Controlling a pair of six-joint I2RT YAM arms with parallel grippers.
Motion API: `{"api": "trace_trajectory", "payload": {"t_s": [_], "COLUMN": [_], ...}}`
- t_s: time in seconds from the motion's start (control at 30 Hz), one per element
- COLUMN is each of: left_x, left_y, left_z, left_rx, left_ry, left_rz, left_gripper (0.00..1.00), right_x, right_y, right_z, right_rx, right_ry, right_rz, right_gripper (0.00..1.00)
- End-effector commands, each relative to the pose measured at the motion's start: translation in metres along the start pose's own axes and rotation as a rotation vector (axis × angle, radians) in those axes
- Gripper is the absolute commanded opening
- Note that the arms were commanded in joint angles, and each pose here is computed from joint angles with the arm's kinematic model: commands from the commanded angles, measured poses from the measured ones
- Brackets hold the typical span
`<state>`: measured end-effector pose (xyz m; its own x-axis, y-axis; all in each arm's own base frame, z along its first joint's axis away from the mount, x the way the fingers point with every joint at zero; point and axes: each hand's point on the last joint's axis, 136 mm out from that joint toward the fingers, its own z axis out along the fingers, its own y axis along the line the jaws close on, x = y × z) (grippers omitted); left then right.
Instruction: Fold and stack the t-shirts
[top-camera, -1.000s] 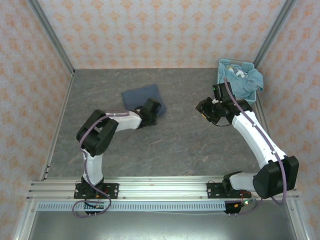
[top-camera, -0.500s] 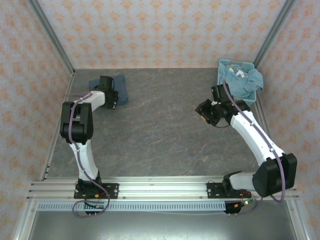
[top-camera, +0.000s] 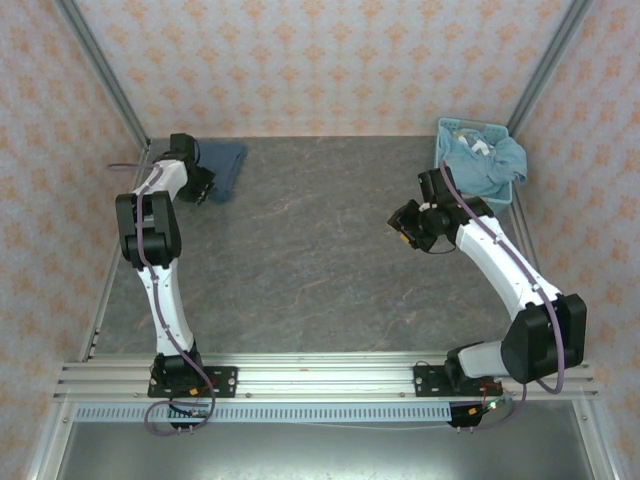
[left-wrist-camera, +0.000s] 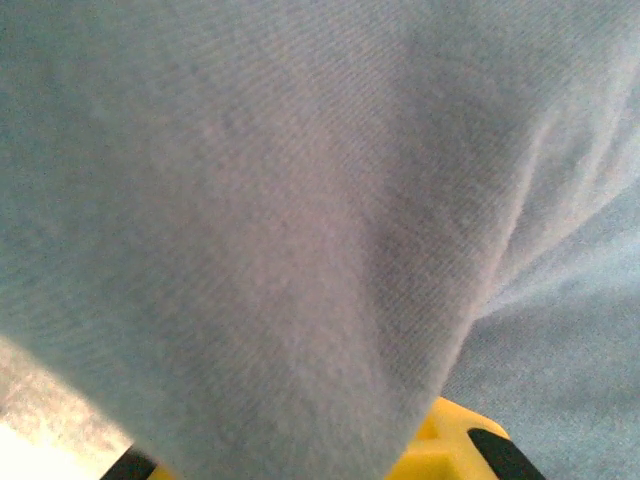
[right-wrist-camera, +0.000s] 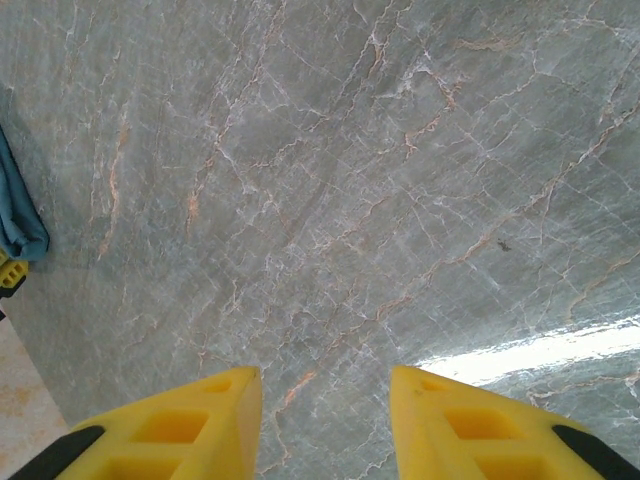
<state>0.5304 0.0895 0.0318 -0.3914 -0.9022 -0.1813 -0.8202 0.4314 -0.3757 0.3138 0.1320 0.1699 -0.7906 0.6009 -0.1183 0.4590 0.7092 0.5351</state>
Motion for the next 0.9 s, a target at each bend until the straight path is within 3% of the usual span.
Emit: {"api": "trace_trajectory", "payload": {"t_s": [0.0, 0.2, 0.27, 0.4, 0.6, 0.67, 0.73, 0.8, 0.87], "left_x": [0.013, 0.023, 0.021, 0.010, 0.020, 0.026, 0.032, 0.039, 0.049], "left_y": [0.003, -0.021, -0.019, -0.016, -0.035, -0.035, -0.028, -0.017, -0.006], "left_z": [0.011, 0.009, 0.002, -0.039, -0.104, -0.132, -0.160, -0.184, -0.202], "left_rx": [-0.007, 0.077, 0.067, 0.051, 0.190, 0.221, 0.239, 0.235, 0.241], "left_ry": [0.064, 0.084, 0.065, -0.034, -0.081, -0.100, -0.135, -0.171, -0.192], "left_rz": [-0.001, -0.049, -0.058, -0.034, 0.012, 0.040, 0.067, 0.095, 0.109], "left_gripper": [0.15, 0.21, 0.34, 0.61, 0.65, 0.78, 0.95, 1.00, 1.00], "right_x": [-0.006, -0.004, -0.003, -0.001, 0.000, -0.003, -0.007, -0.011, -0.015], "right_y": [0.011, 0.017, 0.019, 0.021, 0.025, 0.031, 0.046, 0.060, 0.072], "right_z": [-0.005, -0.004, -0.004, -0.006, -0.008, -0.013, -0.023, -0.037, -0.052], "right_rx": [-0.029, -0.039, -0.042, -0.051, -0.078, -0.106, -0.178, -0.266, -0.344], "right_ry": [-0.017, -0.009, -0.006, -0.009, -0.012, -0.031, -0.069, -0.120, -0.177], "right_rz": [0.002, -0.010, -0.014, -0.021, -0.034, -0.056, -0.097, -0.129, -0.144], "right_gripper": [0.38, 0.39, 0.39, 0.39, 0.40, 0.43, 0.49, 0.57, 0.83]}}
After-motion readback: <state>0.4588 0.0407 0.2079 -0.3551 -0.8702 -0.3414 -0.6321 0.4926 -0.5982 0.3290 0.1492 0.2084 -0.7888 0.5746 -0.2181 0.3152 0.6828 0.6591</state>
